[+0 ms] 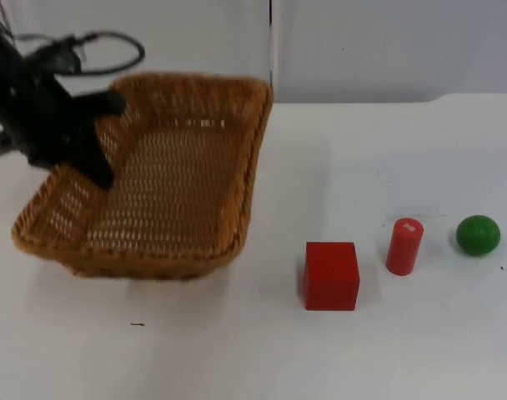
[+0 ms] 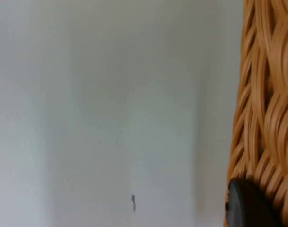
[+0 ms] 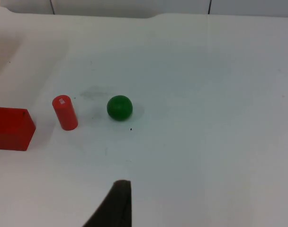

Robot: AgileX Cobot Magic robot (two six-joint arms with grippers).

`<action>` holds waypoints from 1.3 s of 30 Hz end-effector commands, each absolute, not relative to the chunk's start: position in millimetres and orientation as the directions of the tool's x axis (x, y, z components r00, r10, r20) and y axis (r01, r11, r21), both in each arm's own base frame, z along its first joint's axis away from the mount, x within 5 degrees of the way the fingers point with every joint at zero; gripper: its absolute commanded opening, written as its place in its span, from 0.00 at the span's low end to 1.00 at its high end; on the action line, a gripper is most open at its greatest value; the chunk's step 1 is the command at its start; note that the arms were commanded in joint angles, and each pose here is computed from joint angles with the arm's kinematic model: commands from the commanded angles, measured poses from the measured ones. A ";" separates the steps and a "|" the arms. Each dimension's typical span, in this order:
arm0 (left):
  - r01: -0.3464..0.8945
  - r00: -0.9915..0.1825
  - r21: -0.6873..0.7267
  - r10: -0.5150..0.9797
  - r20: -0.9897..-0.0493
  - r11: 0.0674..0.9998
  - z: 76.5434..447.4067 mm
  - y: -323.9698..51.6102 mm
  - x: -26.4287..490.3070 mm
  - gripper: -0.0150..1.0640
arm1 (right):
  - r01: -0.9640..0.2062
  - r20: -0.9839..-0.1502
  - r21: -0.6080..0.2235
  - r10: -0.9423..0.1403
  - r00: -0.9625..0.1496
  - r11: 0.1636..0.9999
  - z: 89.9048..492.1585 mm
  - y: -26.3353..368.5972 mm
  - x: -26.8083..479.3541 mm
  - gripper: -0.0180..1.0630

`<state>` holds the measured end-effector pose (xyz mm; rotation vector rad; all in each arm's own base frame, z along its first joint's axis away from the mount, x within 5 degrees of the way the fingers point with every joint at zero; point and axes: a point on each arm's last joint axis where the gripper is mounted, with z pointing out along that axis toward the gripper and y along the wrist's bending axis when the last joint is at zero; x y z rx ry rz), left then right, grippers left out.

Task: Pick up the basket with the left hand and place the object to the left of the red cylinder into the basket with the right hand.

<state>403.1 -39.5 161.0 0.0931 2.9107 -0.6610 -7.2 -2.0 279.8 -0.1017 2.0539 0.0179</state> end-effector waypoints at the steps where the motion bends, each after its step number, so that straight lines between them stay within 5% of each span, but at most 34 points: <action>1: 0.087 -0.984 -0.446 0.006 -0.178 0.891 181.2 -41.4 399.4 0.01 | -0.074 -0.887 -0.042 -0.071 -0.456 0.996 279.9 -2.4 -7.3 0.99; 9: 0.095 -0.988 -0.446 0.029 -0.152 0.890 221.5 -41.6 373.6 0.01 | -0.076 -0.887 -0.045 -0.075 -0.455 0.996 279.9 -2.4 -7.3 0.99; 39: 0.115 -0.981 -0.460 0.026 -0.195 0.880 271.2 -43.2 238.0 0.01 | -0.076 -0.887 -0.045 -0.075 -0.455 0.996 279.9 -2.4 -7.3 0.99</action>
